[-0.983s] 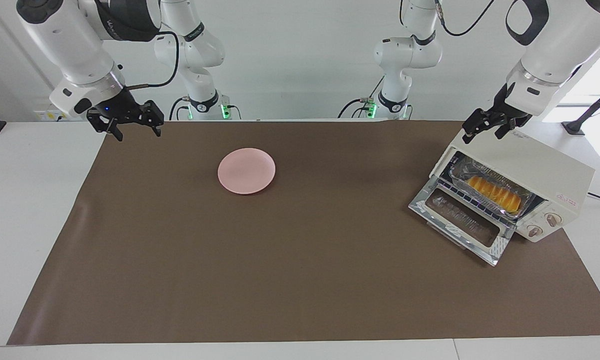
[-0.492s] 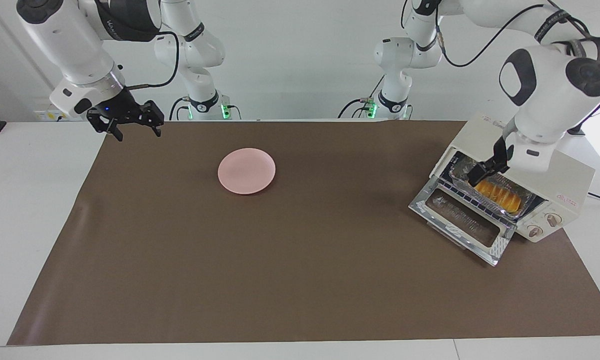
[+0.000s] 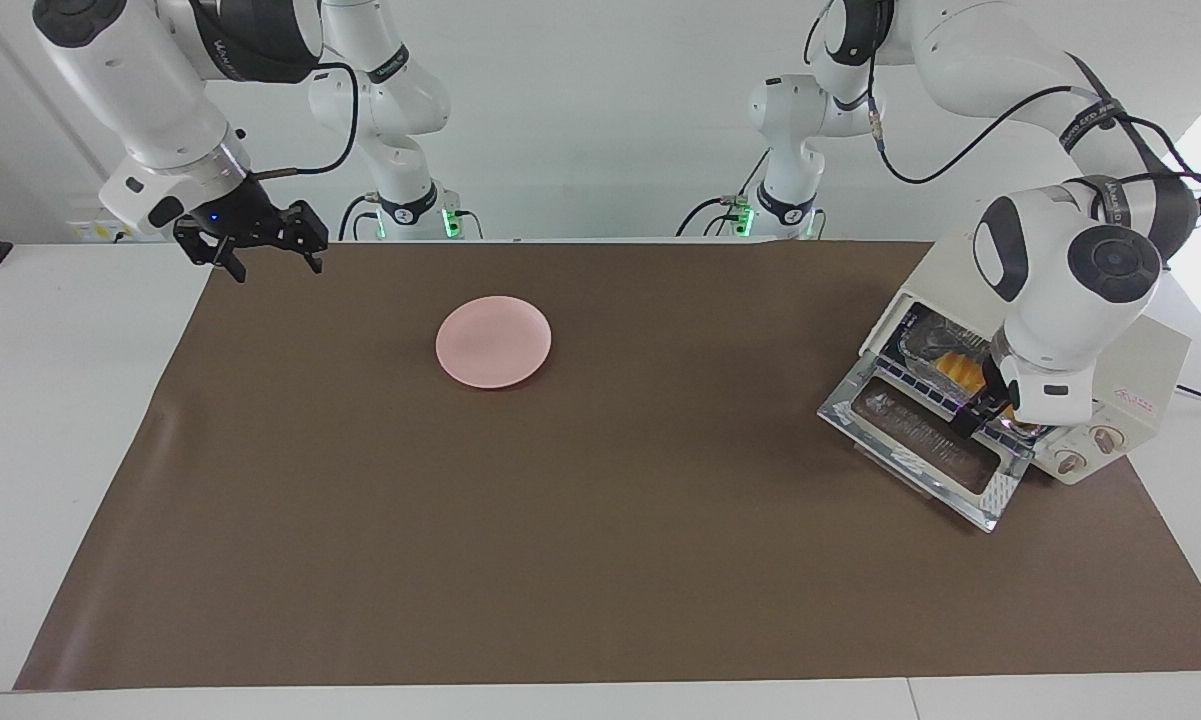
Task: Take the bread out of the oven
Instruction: 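Reach the left gripper into the oven and grasp the foil tray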
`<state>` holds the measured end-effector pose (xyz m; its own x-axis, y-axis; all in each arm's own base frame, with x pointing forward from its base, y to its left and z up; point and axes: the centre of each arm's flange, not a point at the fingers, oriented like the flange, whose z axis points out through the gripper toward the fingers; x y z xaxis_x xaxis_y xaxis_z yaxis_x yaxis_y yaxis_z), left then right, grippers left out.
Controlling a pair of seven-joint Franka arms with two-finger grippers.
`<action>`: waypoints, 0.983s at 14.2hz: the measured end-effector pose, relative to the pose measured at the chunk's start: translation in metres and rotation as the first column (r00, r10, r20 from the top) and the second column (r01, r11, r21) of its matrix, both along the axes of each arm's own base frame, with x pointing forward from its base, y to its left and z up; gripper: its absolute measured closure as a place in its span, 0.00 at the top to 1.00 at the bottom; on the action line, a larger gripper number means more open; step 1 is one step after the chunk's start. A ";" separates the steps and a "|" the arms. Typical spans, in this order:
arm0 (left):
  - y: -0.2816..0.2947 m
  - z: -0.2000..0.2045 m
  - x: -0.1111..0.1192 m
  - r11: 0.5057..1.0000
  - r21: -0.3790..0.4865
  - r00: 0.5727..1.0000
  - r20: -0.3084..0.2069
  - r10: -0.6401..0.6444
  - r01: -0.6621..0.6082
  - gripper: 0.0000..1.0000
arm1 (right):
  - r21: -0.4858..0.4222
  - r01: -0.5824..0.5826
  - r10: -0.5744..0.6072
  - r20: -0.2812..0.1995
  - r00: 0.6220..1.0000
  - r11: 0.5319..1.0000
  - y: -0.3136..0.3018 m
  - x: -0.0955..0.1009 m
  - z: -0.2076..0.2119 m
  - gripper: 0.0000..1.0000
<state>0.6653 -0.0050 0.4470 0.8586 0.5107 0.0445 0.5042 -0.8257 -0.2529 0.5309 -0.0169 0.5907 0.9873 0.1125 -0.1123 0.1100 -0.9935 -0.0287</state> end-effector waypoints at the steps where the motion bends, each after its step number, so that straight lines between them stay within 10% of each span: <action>1: 0.000 -0.008 -0.001 1.000 0.002 1.000 0.002 0.019 -0.019 1.00 | 0.000 0.000 0.000 0.000 1.000 1.000 0.000 0.000 0.000 1.00; 14: 0.005 -0.057 -0.045 0.997 -0.010 0.998 0.000 0.070 -0.070 1.00 | 0.000 0.000 0.000 0.000 1.000 1.000 0.000 0.000 0.000 1.00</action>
